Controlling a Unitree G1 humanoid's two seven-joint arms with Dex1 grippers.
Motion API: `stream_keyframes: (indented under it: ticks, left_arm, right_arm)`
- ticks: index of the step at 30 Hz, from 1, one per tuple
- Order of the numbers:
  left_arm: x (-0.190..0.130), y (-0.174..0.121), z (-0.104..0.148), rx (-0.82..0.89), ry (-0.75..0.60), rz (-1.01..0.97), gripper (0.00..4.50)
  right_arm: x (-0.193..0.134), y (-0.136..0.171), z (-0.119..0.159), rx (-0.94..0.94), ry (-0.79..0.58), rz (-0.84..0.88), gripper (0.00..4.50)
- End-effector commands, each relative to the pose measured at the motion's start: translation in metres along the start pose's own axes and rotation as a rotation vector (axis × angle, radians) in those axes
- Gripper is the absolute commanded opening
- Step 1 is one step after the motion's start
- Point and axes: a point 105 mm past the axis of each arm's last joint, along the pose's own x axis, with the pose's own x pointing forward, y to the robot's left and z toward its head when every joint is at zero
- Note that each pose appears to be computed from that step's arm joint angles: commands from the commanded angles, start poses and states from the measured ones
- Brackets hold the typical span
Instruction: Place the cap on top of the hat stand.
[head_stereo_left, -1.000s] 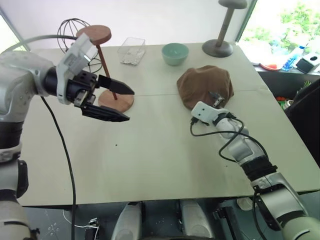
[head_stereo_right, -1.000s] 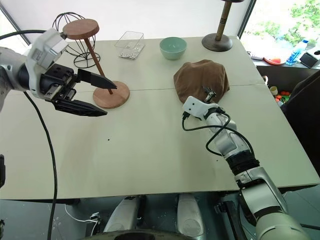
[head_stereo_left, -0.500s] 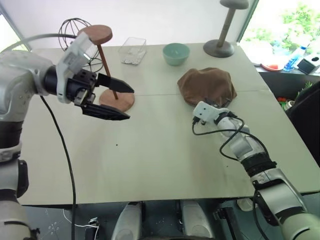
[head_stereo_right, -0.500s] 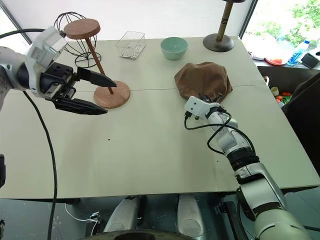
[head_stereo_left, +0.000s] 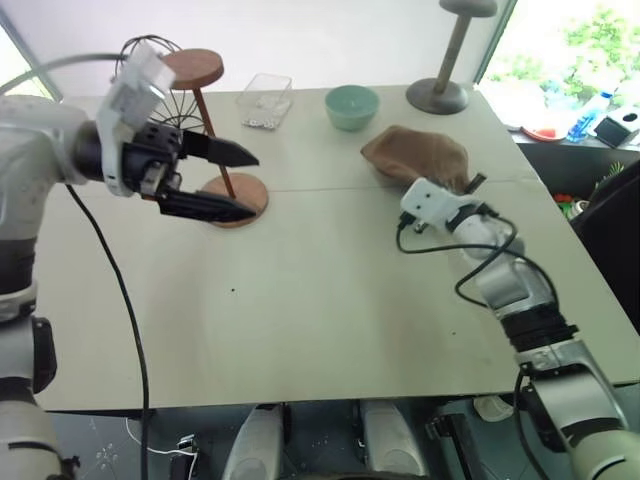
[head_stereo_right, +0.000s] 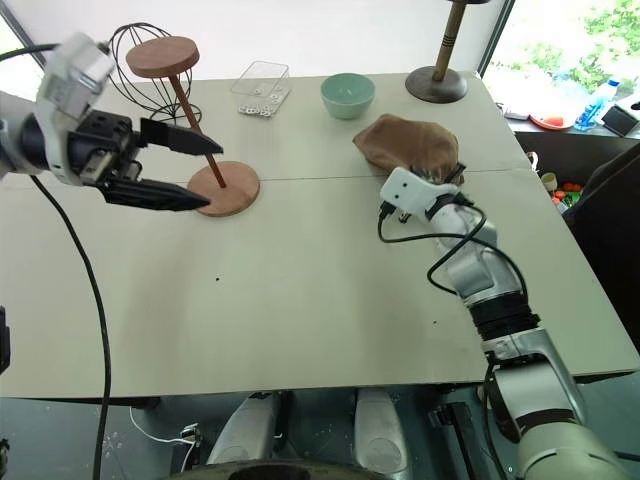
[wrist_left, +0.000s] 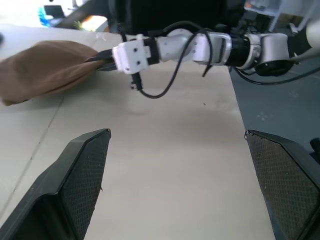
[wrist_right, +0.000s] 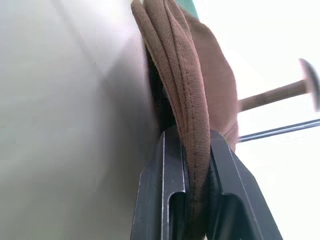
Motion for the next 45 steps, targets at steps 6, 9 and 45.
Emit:
stream_keyframes:
  ticks: [6,9,45]
  left_arm:
    - [-0.08,-0.004,0.029,0.046,-0.121,0.409,4.5]
    - [-0.116,-0.007,0.023,0.027,-0.103,0.573,4.5]
    - [-0.17,-0.028,0.016,-0.043,-0.166,0.853,4.5]
  right_arm:
    - [-0.002,-0.108,0.154,-0.102,-0.472,-0.188,0.03]
    - [0.0,-0.112,0.204,-0.108,-0.626,-0.187,0.03]
    - [0.015,0.02,0.299,-0.111,-0.935,0.096,0.03]
